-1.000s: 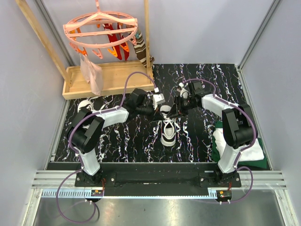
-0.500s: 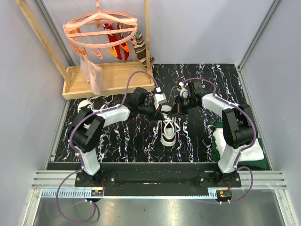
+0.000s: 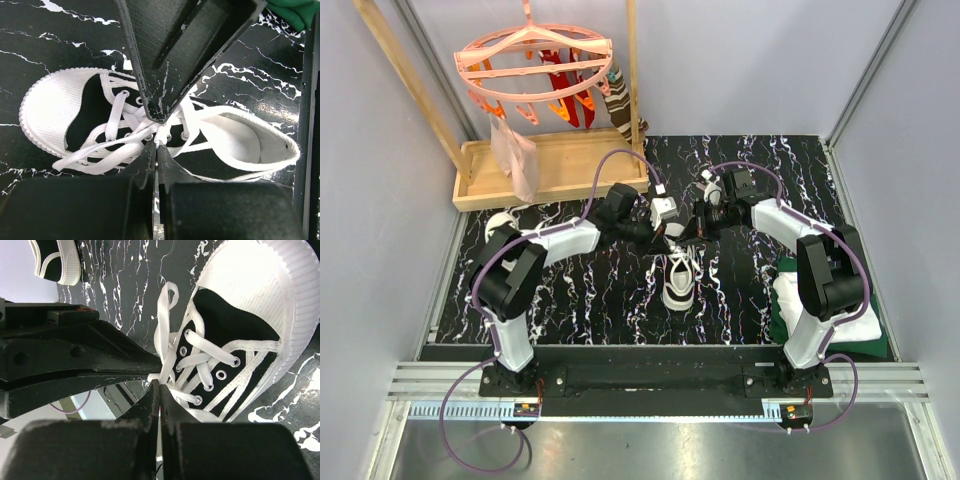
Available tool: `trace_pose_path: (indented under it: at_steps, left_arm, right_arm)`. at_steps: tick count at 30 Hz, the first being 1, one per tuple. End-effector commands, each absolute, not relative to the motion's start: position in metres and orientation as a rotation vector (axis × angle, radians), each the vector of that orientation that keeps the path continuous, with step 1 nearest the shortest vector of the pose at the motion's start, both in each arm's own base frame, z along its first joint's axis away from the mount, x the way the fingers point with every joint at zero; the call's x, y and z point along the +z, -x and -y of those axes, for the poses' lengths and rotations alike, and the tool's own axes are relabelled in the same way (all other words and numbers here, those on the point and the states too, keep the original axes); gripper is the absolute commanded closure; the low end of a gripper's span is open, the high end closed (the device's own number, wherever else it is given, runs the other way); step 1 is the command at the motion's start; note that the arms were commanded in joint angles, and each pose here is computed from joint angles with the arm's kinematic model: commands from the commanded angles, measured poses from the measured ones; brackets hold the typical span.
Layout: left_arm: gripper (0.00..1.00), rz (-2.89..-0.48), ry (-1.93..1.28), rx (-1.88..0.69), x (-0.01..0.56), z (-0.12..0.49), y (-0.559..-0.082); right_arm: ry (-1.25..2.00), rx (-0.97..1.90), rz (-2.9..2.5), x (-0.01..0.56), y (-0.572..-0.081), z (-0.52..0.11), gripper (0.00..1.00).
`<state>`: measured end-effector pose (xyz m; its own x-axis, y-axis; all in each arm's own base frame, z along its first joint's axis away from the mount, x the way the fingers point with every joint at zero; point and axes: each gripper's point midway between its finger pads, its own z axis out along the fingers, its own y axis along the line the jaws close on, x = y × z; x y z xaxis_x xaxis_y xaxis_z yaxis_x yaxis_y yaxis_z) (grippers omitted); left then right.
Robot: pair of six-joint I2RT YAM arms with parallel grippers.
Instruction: Tie the shoes
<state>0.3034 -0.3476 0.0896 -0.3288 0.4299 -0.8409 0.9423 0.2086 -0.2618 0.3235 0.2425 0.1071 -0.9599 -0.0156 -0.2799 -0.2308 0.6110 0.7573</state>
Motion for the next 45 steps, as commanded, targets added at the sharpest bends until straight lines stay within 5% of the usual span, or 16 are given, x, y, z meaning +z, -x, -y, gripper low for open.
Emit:
trace_pose_path:
  at_steps: [1, 27, 39, 45]
  left_arm:
    - [1.0, -1.859, -1.279, -1.036, 0.094, 0.354, -0.311]
    - [1.0, -1.856, -1.307, -1.105, 0.108, 0.365, -0.309]
    - [1.0, -1.808, -1.349, -1.114, 0.11, 0.364, -0.301]
    - [1.0, -1.814, -1.334, -1.124, 0.109, 0.368, -0.304]
  right_arm:
    - [0.286, 1.316, -2.488, 0.132, -0.324, -0.249, 0.99]
    - [0.325, 1.351, -2.477, 0.133, -0.321, -0.26, 0.93]
    - [0.275, 1.333, -2.467, 0.139, -0.328, -0.26, 0.78]
    - [0.289, 1.358, -2.45, 0.143, -0.326, -0.262, 0.82]
